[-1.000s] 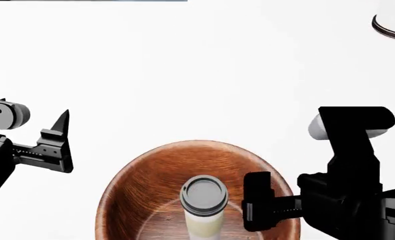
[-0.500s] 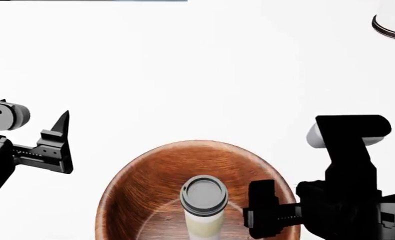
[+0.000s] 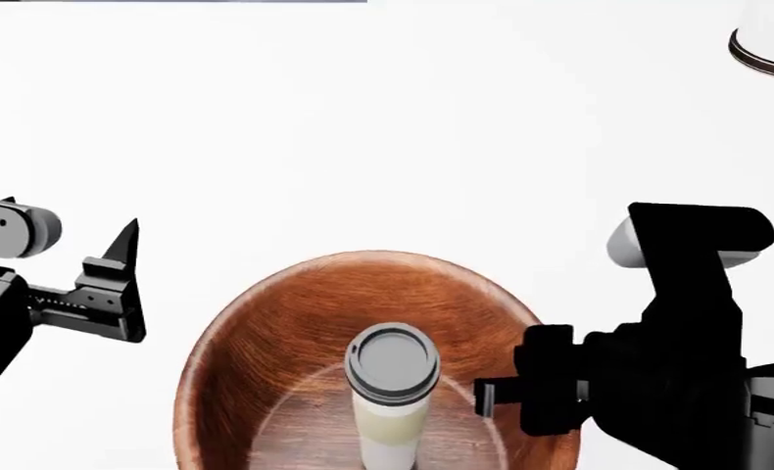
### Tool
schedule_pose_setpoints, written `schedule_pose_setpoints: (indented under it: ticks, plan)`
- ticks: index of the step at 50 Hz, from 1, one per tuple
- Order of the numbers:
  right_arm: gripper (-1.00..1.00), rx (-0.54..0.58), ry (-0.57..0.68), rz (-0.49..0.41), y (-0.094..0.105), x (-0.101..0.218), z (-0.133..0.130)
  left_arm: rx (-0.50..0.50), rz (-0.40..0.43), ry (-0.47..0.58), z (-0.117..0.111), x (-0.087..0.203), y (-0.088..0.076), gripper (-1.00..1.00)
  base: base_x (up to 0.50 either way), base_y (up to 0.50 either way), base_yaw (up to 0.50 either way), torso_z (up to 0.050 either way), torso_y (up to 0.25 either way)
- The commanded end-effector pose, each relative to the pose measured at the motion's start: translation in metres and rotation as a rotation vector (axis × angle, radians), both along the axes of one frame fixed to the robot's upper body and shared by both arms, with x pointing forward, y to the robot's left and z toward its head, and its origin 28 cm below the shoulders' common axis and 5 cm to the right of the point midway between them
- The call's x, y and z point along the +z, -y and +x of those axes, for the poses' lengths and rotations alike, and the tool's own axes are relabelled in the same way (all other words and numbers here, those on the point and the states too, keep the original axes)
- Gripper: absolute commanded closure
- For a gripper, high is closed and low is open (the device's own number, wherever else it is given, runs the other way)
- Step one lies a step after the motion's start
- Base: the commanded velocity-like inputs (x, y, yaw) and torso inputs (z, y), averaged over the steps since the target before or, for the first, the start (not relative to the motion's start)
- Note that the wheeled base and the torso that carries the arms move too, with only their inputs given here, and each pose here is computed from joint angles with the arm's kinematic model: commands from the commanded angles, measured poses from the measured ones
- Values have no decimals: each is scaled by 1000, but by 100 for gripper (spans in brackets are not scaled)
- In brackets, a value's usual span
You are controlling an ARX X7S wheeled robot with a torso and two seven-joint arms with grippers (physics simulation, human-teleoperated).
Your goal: Place the cup inside the bowl on the dining table and move the bowl to any counter.
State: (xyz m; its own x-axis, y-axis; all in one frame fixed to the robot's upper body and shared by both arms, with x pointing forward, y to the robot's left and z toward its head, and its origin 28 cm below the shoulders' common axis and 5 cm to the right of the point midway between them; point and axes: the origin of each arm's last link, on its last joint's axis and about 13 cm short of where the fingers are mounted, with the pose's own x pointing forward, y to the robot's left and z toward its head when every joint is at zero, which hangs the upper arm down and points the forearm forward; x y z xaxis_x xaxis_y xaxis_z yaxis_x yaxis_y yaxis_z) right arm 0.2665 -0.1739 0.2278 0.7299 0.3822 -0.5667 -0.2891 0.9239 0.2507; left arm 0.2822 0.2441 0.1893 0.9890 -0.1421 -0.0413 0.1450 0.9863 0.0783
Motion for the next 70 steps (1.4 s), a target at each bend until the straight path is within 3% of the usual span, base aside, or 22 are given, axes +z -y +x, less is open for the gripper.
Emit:
schedule_pose_setpoints:
  ticks: [1,16,35,39,46,70]
  plan:
    - [100,-17,65,43,-1,19,7,-2,-2,-2,0,-1,2,-100,0,0,0,0,0]
    - [100,-17,135,12,5,50,14,17,-15,10,1,1,-4,-100,0,0,0,0,1]
    - [100,-104,221,8,24,85,8,25,-21,12,0,1,-7,-100,0,0,0,0,1]
    - [100,-116,272,34,26,85,11,25,-20,11,0,1,-6,-100,0,0,0,0,0]
    - [100,-76,215,19,24,80,10,26,-17,13,1,1,-6,-100,0,0,0,0,1]
    - [100,-59,218,32,22,82,7,25,-21,26,-2,6,-8,-100,-333,144,0,0,0]
